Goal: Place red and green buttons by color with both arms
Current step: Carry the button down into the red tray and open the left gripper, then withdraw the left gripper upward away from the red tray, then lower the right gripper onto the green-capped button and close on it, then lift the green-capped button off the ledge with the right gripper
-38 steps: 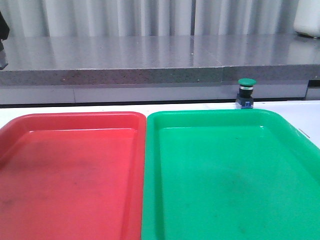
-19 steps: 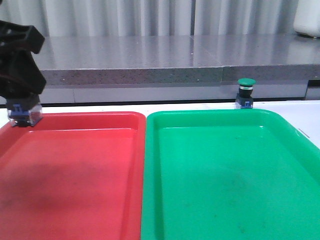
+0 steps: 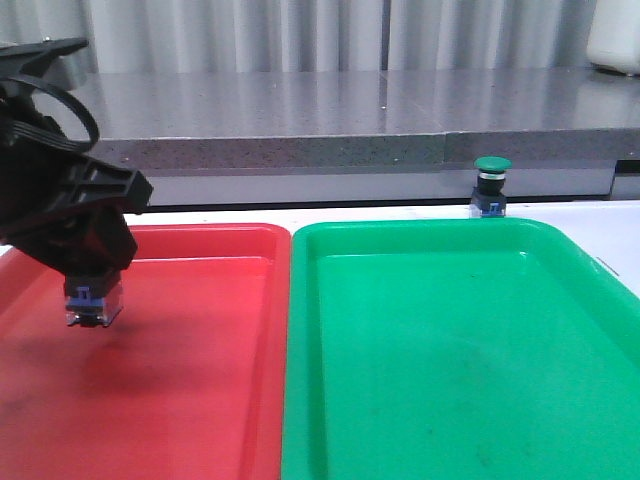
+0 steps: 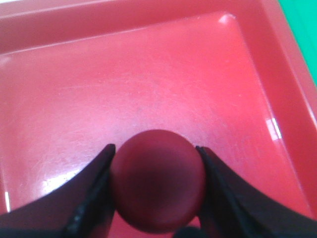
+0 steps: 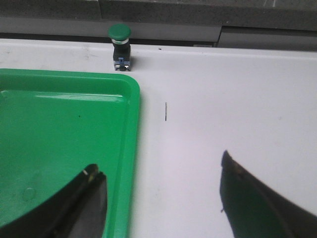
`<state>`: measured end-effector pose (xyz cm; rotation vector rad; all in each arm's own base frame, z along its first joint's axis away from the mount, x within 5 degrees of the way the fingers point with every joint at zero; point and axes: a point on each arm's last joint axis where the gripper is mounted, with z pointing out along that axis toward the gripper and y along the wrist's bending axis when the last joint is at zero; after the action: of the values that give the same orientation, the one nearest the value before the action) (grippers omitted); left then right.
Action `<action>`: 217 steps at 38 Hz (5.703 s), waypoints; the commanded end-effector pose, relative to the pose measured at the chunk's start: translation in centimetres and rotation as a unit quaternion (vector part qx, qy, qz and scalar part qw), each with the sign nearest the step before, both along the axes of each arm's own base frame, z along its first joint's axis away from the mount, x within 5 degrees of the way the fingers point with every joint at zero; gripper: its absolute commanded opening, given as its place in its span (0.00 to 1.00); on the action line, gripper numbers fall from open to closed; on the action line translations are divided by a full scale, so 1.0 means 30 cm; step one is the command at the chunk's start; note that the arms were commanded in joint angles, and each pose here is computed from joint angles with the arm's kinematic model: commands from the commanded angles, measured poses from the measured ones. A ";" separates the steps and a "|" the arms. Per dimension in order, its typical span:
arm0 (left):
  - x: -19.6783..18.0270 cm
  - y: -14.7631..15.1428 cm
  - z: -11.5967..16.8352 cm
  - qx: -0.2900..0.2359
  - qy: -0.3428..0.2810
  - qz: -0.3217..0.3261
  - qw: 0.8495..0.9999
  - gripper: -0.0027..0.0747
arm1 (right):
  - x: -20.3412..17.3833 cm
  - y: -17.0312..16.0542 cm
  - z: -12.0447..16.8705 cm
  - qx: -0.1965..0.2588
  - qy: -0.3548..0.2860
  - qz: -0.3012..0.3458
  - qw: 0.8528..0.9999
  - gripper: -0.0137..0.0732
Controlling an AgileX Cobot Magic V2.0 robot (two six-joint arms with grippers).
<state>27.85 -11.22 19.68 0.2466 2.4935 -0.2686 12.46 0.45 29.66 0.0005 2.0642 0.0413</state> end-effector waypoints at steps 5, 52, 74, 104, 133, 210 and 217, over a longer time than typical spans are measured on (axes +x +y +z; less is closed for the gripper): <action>0.036 -0.022 0.033 -0.023 -0.053 0.004 0.998 0.35 | 0.015 -0.003 0.055 -0.005 -0.052 -0.002 0.999 0.74; -0.325 0.122 0.471 -0.038 -0.164 -0.025 0.985 0.74 | 0.015 -0.003 0.055 -0.005 -0.052 -0.002 0.999 0.74; -0.650 0.301 0.592 -0.041 -0.236 0.049 0.970 0.74 | 0.015 -0.003 0.055 -0.005 -0.052 -0.002 0.999 0.74; -0.668 0.308 0.596 -0.044 -0.242 0.050 0.968 0.74 | 0.016 -0.003 0.058 -0.002 -0.057 -0.002 0.998 0.74; -0.668 0.308 0.596 -0.044 -0.242 0.050 0.968 0.74 | 0.290 0.101 0.085 -0.038 -0.026 0.083 0.995 0.82; -0.668 0.308 0.597 -0.044 -0.243 0.050 0.968 0.74 | 1.134 0.174 -0.109 0.059 0.056 0.027 0.996 0.45; -0.668 0.308 0.597 -0.044 -0.243 0.050 0.968 0.74 | 1.062 0.172 0.008 0.056 0.067 0.037 0.995 0.45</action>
<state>7.64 -1.93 36.26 0.1407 2.0845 -0.2199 45.67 5.99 23.41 0.0035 2.3431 0.1980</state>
